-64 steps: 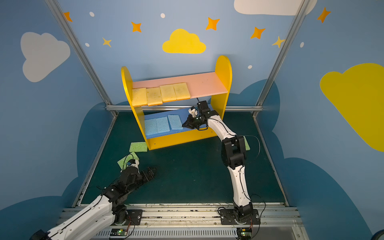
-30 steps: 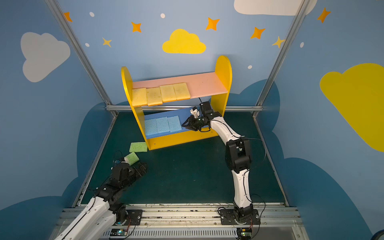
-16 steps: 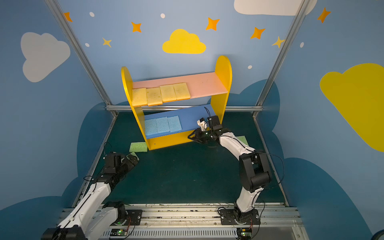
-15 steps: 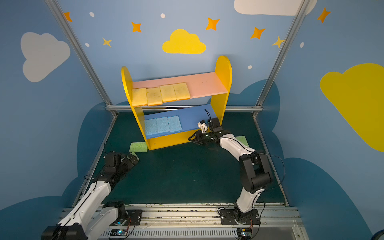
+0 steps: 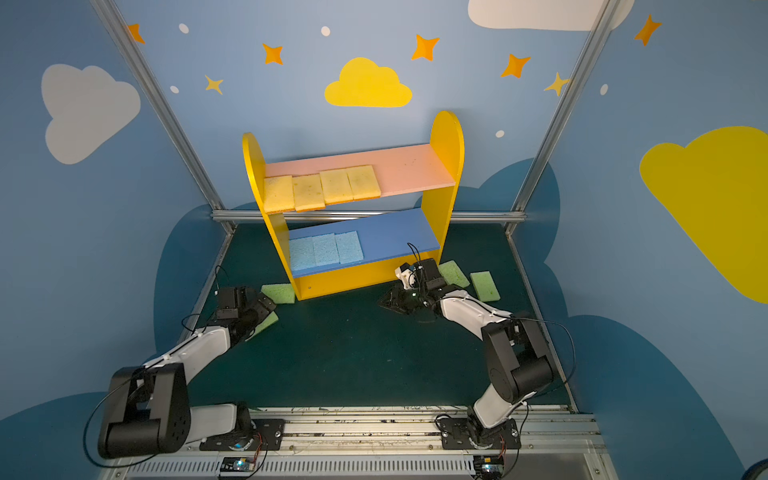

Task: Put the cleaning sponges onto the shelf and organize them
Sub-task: 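Withdraw the right gripper from the shelf while the left gripper reaches a green sponge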

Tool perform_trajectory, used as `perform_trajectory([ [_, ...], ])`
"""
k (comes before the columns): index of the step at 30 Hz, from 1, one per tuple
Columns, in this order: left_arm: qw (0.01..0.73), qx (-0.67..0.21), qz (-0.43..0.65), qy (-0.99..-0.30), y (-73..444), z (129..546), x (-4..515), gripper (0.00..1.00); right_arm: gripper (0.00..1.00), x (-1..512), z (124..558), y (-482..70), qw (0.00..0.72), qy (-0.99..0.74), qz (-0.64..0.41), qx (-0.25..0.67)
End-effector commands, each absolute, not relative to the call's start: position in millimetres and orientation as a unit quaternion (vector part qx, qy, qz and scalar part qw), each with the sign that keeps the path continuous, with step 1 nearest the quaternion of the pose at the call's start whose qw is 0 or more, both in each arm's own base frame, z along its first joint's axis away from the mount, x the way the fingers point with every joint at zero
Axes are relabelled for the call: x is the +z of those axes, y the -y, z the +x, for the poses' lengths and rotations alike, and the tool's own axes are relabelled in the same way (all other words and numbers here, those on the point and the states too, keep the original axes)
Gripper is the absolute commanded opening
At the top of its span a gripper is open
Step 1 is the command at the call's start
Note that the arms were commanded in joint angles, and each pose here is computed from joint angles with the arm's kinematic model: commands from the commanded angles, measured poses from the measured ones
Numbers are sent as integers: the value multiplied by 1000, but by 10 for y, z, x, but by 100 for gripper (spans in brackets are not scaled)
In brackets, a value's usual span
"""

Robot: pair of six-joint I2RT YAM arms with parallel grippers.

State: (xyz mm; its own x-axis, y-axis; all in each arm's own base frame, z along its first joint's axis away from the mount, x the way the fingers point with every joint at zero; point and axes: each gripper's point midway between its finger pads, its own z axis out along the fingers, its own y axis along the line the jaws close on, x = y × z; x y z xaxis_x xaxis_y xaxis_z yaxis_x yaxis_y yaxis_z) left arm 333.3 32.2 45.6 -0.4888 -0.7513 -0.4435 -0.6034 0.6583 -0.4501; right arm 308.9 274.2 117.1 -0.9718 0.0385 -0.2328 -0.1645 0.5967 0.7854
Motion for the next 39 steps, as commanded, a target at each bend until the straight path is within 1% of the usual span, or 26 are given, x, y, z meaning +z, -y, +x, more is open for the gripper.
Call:
perform_trajectory([
  [1, 304, -180, -364, -862, -94, 3453, 459, 97, 32, 1277, 3102, -2738, 134, -882, -46, 450],
  [7, 284, -207, -323, -879, 246, 3303, 290, 96, 31, 1267, 3113, -2725, 134, -885, -44, 445],
  [17, 233, -232, -226, -917, 1197, 2648, -69, 96, 31, 1265, 3142, -2642, 130, -886, -28, 443],
  [20, 233, -230, -199, -924, 1449, 2492, -88, 96, 31, 1270, 3140, -2619, 130, -887, -25, 442],
  [22, 240, -236, -184, -924, 1634, 2455, -45, 96, 30, 1261, 3140, -2601, 129, -889, -24, 439],
  [25, 253, -262, -156, -918, 1983, 2513, 123, 96, 30, 1234, 3143, -2571, 125, -890, -17, 437],
  [29, 265, -311, -104, -907, 2510, 2661, 514, 96, 30, 1187, 3142, -2493, 111, -890, 5, 442],
  [32, 280, -332, -78, -897, 2696, 2737, 823, 96, 31, 1177, 3110, -2411, 108, -891, 16, 441],
  [35, 290, -332, -79, -894, 2684, 2779, 1004, 96, 31, 1175, 3049, -2337, 112, -895, 14, 431],
  [36, 289, -336, -73, -894, 2681, 2787, 1033, 95, 30, 1166, 3024, -2327, 111, -896, 14, 430],
  [37, 283, -340, -65, -895, 2666, 2789, 1051, 89, 26, 1141, 2986, -2321, 107, -897, 13, 429],
  [39, 273, -341, -50, -898, 2609, 2785, 1053, 68, 14, 1069, 2907, -2324, 96, -899, 10, 427],
])
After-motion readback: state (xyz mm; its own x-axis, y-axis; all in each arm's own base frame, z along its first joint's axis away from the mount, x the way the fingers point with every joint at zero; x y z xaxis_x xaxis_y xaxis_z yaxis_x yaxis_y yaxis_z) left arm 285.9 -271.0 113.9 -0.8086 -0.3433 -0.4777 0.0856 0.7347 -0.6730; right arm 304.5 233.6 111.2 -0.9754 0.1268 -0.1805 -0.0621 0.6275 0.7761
